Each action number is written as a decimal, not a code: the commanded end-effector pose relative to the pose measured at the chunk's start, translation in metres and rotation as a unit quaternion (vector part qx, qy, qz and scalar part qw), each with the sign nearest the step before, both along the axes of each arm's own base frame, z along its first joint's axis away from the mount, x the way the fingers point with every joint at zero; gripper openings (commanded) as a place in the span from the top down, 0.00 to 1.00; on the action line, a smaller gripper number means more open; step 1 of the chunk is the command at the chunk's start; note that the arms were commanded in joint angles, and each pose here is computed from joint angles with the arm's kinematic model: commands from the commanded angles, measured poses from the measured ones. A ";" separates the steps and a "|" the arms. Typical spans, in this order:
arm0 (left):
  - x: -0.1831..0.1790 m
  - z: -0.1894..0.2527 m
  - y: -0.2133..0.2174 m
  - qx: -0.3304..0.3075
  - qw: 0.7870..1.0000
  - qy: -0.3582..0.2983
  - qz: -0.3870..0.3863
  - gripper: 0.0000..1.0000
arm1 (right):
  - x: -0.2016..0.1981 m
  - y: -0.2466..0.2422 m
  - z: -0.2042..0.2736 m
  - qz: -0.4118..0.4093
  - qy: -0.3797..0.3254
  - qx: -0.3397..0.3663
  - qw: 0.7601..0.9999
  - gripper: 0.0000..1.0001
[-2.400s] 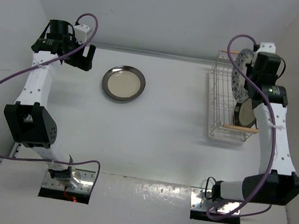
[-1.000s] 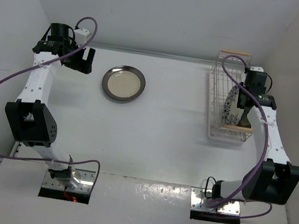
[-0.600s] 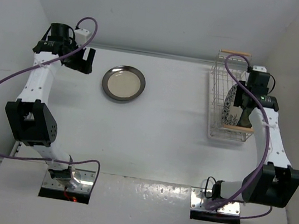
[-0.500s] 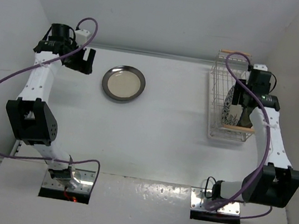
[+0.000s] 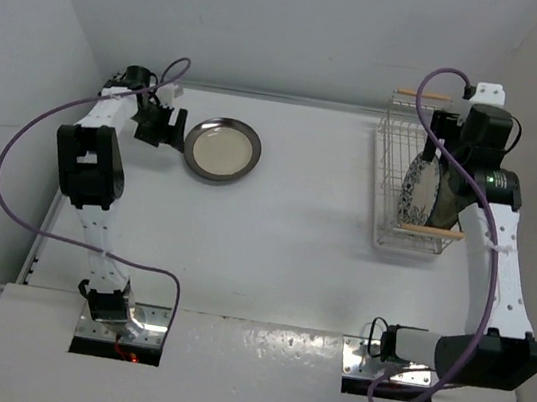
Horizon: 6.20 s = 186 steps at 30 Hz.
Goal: Load the plates into the dish rack
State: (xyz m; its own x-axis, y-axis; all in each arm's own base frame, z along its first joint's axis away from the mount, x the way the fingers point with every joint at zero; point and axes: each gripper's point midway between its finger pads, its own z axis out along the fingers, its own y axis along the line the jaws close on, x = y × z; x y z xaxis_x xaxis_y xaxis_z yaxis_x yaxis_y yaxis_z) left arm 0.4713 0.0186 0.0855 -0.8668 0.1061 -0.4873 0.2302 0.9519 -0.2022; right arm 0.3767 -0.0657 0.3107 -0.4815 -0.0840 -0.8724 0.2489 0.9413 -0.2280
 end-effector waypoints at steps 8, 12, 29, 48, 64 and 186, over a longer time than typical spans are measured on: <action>0.027 -0.040 -0.061 -0.132 0.990 0.039 -0.039 0.30 | -0.015 0.044 0.025 0.048 -0.061 0.015 0.997 0.13; 0.023 -0.064 -0.083 -0.145 0.985 0.068 -0.058 0.40 | -0.017 0.053 0.018 0.052 -0.061 0.021 0.997 0.12; 0.002 0.035 -0.124 -0.174 0.965 -0.041 -0.191 1.00 | -0.028 0.260 -0.099 0.392 0.114 0.170 0.897 0.13; -0.120 0.148 -0.198 -0.237 0.859 -0.122 -0.438 1.00 | 0.022 0.383 -0.161 0.463 0.117 0.361 0.801 0.31; -0.047 0.138 -0.157 -0.100 0.944 -0.126 -0.287 0.10 | 0.016 0.347 -0.095 0.429 0.051 0.308 0.848 1.00; -0.185 0.021 0.005 0.180 0.976 -0.125 0.002 0.00 | -0.204 0.186 -0.233 0.202 0.111 0.392 0.890 0.00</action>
State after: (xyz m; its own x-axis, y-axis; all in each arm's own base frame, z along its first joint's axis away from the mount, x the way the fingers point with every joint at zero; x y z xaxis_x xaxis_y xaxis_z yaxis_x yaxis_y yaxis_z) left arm 0.2791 0.0225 0.1004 -0.7479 0.3147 -0.5844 0.2389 0.9491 0.2054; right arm 0.1703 0.1224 0.0753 -0.7388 0.2848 -0.6107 -0.1220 0.8347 0.5369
